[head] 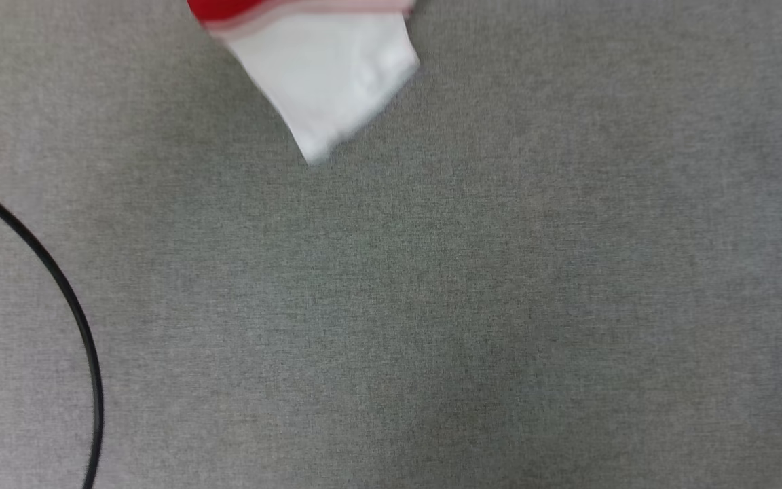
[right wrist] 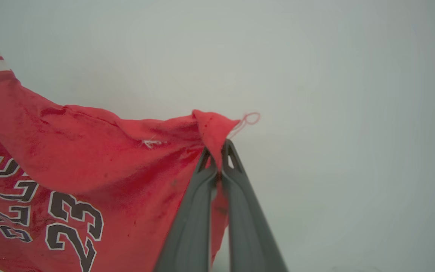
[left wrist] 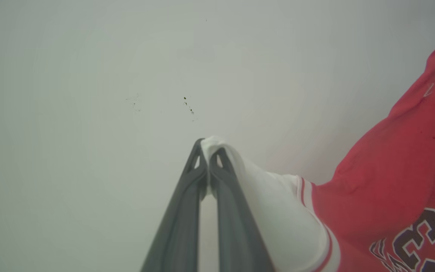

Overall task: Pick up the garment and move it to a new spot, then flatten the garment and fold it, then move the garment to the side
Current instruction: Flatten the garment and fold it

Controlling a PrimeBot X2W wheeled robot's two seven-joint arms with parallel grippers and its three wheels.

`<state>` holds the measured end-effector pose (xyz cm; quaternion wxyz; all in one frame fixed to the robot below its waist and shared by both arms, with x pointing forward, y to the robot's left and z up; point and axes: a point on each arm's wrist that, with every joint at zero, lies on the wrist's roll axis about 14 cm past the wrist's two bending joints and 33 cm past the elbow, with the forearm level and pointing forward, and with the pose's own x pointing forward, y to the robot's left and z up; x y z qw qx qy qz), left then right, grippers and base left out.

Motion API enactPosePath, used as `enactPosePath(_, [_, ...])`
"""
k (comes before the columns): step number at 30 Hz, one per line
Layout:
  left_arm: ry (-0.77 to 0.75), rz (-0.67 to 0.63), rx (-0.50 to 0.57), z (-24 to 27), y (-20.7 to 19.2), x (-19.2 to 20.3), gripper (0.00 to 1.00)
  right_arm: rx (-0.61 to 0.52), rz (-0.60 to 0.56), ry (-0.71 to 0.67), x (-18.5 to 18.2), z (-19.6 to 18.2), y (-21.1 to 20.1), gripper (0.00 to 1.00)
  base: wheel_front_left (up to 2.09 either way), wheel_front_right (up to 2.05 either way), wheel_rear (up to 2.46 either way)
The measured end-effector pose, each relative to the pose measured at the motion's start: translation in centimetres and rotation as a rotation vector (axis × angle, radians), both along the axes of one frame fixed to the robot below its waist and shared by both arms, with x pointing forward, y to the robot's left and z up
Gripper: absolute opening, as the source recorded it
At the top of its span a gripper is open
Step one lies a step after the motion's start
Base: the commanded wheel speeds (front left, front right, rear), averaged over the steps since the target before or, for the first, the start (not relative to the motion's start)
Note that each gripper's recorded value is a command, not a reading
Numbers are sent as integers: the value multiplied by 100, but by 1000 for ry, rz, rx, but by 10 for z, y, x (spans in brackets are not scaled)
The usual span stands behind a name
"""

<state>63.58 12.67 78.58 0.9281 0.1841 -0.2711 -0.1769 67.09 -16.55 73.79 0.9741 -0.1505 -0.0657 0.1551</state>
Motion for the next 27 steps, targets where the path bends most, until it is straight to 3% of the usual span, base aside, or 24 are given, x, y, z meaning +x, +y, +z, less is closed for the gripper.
enactPosePath(5, [-83,22,-5,35,3,19,0,18,-17,-82,23,23,4,0,0,0,0])
enactPosePath(13, [-124,22,-28,51,1,46,0,50,-38,-118,52,24,7,0,0,0,0])
enactPosePath(21, [-12,45,-29,-8,10,83,0,-10,-26,-28,75,-39,17,0,0,0,0])
enactPosePath(27, [118,54,4,-74,15,91,0,-50,-2,84,68,-101,19,0,0,0,0])
